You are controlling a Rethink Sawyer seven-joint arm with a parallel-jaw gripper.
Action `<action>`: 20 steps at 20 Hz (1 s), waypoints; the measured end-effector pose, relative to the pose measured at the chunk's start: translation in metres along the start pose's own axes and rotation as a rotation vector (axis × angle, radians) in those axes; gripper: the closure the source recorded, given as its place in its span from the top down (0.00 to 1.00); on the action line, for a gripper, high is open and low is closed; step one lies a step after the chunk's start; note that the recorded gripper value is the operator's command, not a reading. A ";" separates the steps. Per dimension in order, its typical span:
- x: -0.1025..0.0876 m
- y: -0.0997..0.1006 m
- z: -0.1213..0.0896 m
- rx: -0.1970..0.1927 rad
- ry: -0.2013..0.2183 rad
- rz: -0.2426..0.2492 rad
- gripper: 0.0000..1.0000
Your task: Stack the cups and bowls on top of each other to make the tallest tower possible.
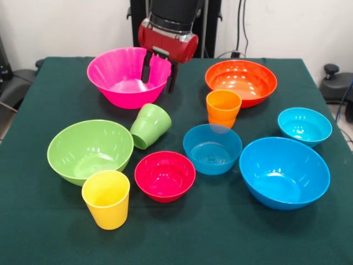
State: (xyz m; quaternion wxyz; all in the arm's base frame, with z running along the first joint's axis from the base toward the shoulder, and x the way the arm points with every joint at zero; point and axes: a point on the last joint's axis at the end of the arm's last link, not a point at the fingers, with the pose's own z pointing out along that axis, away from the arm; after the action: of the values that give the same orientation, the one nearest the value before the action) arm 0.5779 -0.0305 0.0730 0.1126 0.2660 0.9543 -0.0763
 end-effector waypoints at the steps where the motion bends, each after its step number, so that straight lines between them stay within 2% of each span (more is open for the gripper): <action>1: -0.002 0.001 0.002 0.000 -0.002 -0.001 1.00; 7: -0.009 0.003 0.006 0.001 -0.014 -0.004 1.00; 20: -0.023 -0.002 -0.010 0.026 -0.066 -0.011 1.00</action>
State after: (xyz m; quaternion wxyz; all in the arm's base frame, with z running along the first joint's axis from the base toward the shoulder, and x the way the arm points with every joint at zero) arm 0.5943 -0.0420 0.0887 0.1400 0.2598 0.9505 -0.0977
